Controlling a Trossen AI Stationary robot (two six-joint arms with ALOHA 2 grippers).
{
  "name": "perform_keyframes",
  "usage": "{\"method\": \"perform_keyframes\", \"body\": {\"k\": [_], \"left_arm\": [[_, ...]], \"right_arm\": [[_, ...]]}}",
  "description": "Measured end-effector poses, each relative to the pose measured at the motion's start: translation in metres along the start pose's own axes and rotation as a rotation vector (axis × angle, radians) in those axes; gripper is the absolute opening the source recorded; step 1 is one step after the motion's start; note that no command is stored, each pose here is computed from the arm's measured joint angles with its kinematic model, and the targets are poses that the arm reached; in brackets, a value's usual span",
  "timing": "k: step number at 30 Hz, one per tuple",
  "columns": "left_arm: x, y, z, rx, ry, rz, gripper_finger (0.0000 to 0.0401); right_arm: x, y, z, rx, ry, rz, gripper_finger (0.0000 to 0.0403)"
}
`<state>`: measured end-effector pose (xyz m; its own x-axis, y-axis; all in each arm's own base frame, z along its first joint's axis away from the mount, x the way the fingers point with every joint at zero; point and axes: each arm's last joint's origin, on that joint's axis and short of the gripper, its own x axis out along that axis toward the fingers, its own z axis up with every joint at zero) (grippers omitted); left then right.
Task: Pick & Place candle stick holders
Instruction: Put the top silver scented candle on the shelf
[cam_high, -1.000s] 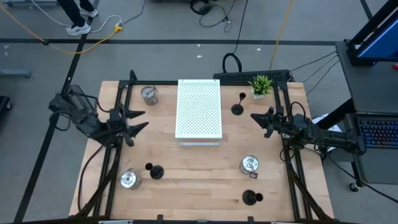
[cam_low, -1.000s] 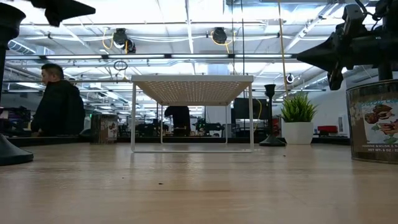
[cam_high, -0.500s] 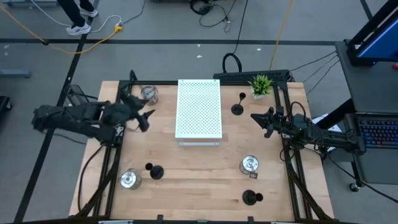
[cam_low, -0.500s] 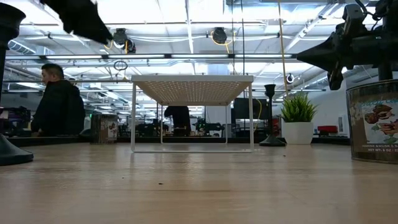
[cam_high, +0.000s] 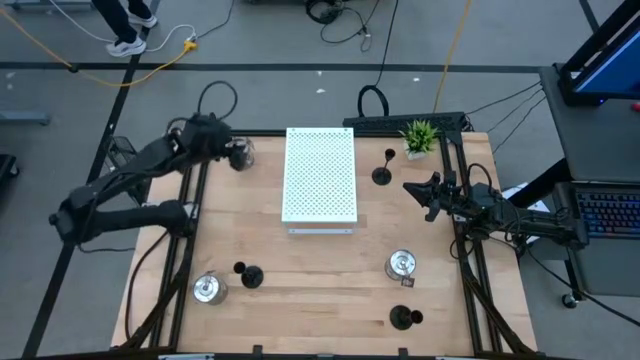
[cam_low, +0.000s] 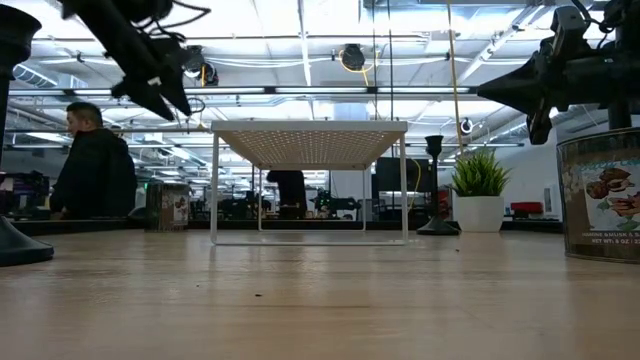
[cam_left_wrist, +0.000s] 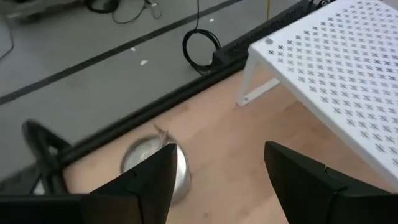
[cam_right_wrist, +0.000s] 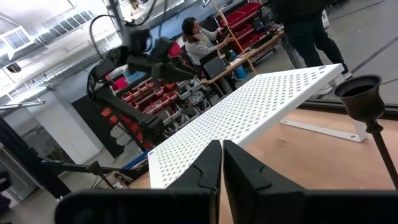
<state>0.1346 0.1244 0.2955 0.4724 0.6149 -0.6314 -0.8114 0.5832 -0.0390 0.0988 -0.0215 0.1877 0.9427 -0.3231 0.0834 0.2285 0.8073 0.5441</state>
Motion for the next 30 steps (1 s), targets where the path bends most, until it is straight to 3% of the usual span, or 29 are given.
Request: {"method": "perform_keyframes", "body": {"k": [8,17,25,30], "left_arm": [[0.046,0.019,0.019,0.078,-0.045,-0.006,0.0248],[0.056,0.029,0.029,0.023,-0.129,0.073,0.0248],[0.057,0.03,0.018,-0.002,-0.015,0.097,0.0254],[0.056,0.033,0.01,0.004,0.067,0.179,0.0308]], "right_arm": [[0.0,0.0,0.0,0.0,0.0,0.0,0.0009],[0.0,0.0,0.0,0.0,0.002,-0.001,0.0009],[0.0,0.0,0.0,0.0,0.002,-0.001,0.0009],[0.0,0.0,0.0,0.0,0.002,-0.001,0.0009]]}}
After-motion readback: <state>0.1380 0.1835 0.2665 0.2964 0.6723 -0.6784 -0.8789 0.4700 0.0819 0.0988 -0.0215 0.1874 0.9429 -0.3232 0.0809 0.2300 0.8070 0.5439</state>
